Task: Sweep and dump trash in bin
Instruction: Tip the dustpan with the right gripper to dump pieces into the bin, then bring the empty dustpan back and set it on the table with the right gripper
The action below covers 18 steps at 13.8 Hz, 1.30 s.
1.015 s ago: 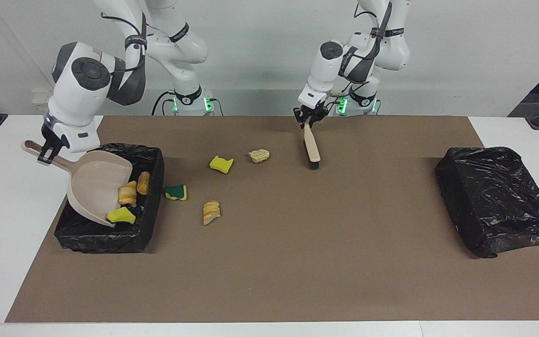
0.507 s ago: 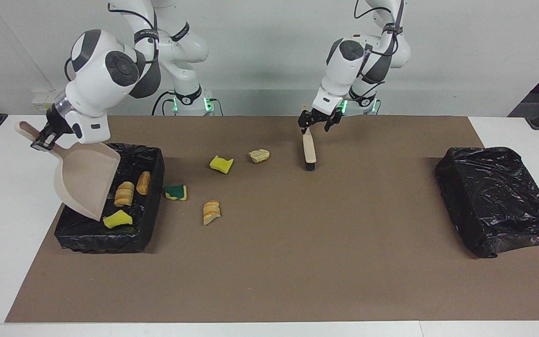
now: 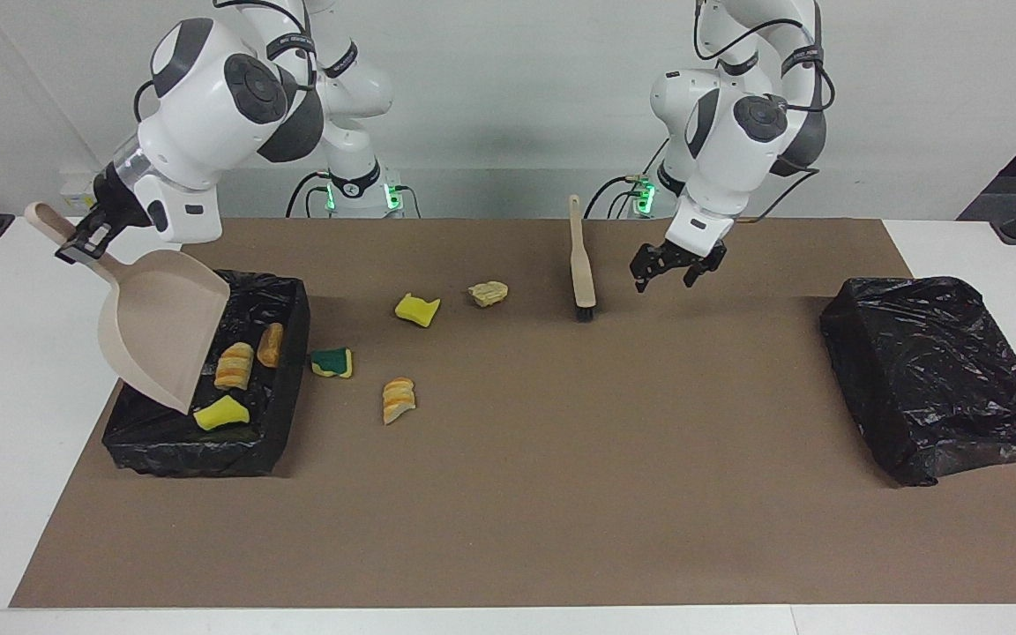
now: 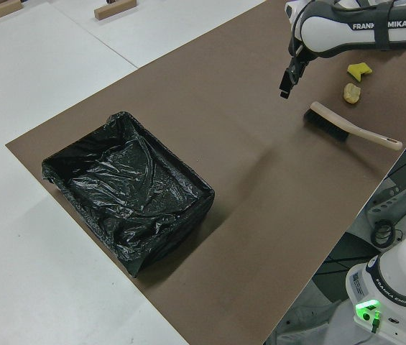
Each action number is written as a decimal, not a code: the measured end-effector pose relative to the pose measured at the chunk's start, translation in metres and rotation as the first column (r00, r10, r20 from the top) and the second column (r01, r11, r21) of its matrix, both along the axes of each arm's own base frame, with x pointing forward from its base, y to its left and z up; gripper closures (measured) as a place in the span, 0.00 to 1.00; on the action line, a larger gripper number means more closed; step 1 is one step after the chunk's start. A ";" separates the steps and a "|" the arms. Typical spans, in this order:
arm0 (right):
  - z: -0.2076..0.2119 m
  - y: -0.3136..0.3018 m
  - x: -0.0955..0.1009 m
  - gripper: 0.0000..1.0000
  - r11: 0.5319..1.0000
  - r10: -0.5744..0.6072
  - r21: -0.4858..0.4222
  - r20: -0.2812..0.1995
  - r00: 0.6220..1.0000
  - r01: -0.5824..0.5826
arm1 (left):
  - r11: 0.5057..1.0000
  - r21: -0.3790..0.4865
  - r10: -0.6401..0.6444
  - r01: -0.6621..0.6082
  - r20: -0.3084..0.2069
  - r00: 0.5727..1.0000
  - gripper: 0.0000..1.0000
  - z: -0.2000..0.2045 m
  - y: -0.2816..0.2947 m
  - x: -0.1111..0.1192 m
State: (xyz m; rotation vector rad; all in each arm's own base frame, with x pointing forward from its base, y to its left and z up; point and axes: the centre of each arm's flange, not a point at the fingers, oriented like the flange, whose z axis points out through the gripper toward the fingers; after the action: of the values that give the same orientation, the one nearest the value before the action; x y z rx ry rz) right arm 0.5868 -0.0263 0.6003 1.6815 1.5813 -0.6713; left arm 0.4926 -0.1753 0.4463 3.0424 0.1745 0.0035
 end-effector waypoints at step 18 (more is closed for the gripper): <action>-0.087 0.259 0.020 0.68 0.491 -0.797 0.710 0.131 0.589 0.505 | 0.970 0.113 -0.216 0.214 0.002 0.976 0.00 0.121 0.125 0.089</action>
State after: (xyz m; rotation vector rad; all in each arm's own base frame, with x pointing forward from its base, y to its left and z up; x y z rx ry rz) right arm 0.6073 0.2330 0.5137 2.7817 0.7438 -0.0378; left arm 0.5820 -0.0504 0.5672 3.1550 -0.1632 0.0204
